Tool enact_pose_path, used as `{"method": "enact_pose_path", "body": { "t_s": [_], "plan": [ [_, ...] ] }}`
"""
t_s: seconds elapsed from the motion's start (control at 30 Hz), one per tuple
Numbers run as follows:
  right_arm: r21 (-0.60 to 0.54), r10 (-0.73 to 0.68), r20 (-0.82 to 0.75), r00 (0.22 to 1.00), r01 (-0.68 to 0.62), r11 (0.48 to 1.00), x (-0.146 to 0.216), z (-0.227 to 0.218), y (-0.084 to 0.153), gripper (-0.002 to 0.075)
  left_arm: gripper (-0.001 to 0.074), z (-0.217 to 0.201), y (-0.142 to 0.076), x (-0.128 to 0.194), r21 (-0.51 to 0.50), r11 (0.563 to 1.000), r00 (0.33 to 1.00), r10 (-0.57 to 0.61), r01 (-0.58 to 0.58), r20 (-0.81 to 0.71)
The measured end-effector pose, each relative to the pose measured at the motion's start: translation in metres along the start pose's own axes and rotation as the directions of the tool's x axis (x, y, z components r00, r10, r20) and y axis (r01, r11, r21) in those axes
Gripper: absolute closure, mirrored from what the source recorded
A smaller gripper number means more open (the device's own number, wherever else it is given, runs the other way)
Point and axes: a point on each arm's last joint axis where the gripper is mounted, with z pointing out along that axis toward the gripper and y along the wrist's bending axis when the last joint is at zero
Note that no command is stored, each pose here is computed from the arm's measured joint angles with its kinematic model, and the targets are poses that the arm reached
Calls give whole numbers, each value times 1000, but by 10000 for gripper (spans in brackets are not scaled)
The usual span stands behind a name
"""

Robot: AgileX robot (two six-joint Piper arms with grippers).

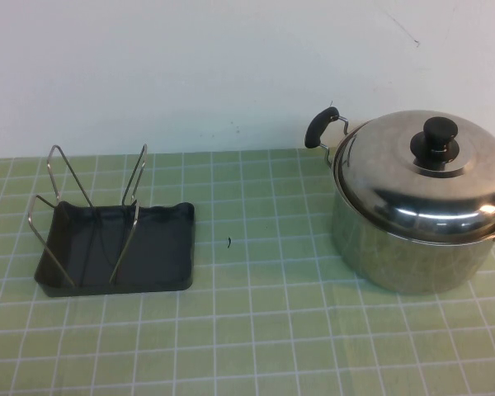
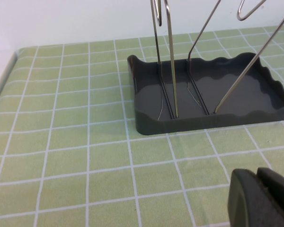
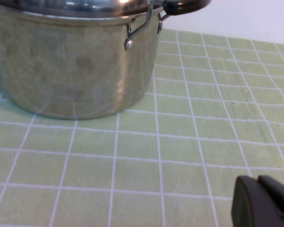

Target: Put pot lid on rack

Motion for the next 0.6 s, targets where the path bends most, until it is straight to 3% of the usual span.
{"method": "enact_pose_path", "body": {
  "t_s": [0.47, 0.6],
  "plan": [
    [5, -8, 13, 1000, 8, 1000, -1, 0, 0, 727, 736, 0, 0, 0, 4, 1000, 1000, -12, 12, 3],
    [36, -56, 140, 989, 51, 998, -11, 0, -2, 727, 736, 0, 0, -5, 2, 1000, 998, -15, 15, 61]
  ]
}}
